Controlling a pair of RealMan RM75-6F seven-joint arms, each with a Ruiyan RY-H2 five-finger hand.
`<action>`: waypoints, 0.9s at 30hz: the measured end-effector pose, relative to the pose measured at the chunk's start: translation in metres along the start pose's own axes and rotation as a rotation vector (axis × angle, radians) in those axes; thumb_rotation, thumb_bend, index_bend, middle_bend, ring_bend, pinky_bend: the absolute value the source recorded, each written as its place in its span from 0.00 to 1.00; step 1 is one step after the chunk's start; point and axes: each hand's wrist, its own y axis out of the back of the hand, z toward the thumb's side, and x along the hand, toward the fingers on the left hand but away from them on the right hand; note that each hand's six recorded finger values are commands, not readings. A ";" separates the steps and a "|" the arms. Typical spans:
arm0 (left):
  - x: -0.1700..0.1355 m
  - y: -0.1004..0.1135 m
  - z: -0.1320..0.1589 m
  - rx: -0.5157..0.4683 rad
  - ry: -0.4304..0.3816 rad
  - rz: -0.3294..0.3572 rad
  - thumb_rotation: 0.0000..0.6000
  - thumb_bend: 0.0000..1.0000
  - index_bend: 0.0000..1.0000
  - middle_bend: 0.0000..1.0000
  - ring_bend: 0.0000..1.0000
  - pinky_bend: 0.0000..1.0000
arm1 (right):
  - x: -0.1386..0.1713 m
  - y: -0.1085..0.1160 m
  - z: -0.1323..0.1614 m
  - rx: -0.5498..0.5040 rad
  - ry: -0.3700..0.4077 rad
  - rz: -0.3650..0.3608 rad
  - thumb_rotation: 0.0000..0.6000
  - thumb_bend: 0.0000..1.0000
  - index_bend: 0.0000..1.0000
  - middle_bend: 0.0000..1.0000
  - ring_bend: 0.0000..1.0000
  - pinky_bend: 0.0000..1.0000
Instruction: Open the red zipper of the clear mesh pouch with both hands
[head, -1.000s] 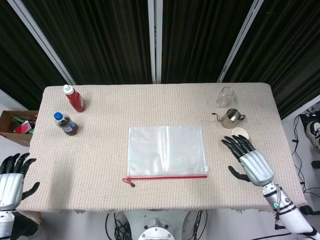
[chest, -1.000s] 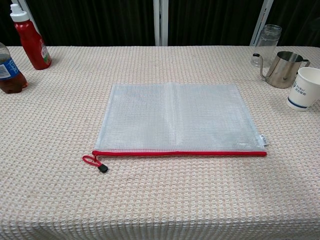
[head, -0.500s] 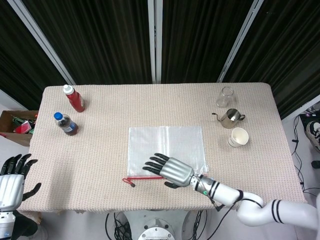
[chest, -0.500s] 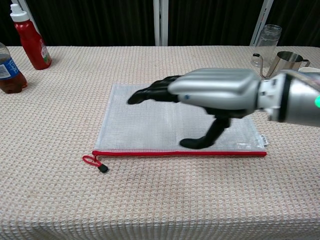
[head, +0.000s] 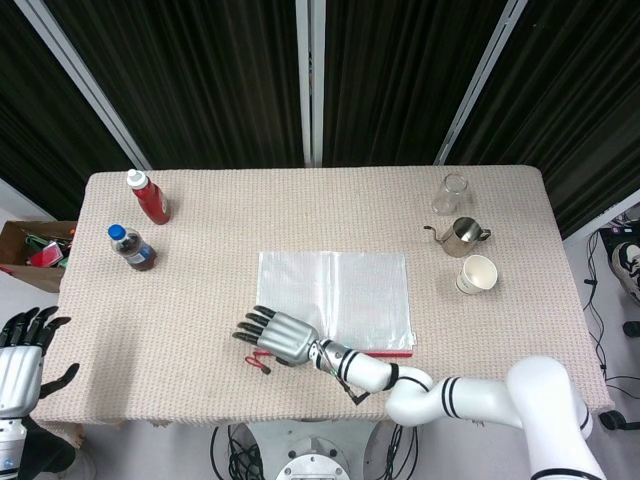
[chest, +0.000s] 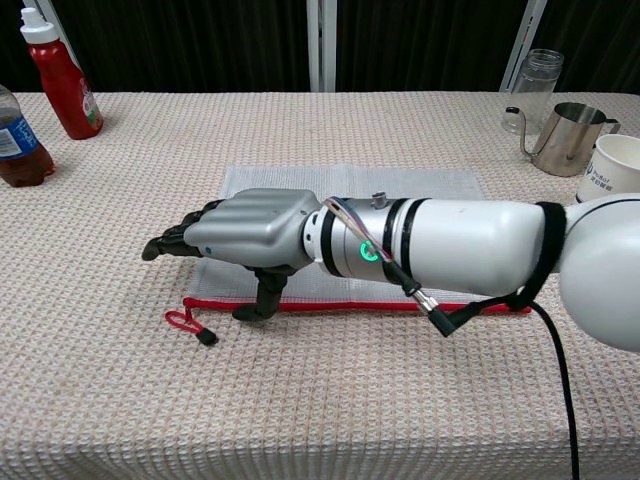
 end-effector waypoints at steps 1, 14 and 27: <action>0.000 0.000 -0.001 -0.003 0.000 0.001 1.00 0.16 0.26 0.14 0.10 0.13 | -0.003 0.000 -0.003 0.008 -0.012 -0.006 1.00 0.27 0.01 0.05 0.00 0.00; 0.000 -0.006 -0.007 -0.026 0.007 0.004 1.00 0.16 0.26 0.14 0.10 0.14 | -0.021 0.016 -0.013 -0.046 -0.065 -0.062 1.00 0.27 0.20 0.12 0.00 0.00; 0.002 -0.008 -0.009 -0.029 0.009 -0.007 1.00 0.16 0.26 0.14 0.10 0.13 | -0.028 0.007 -0.005 0.007 -0.016 -0.067 1.00 0.30 0.36 0.15 0.00 0.00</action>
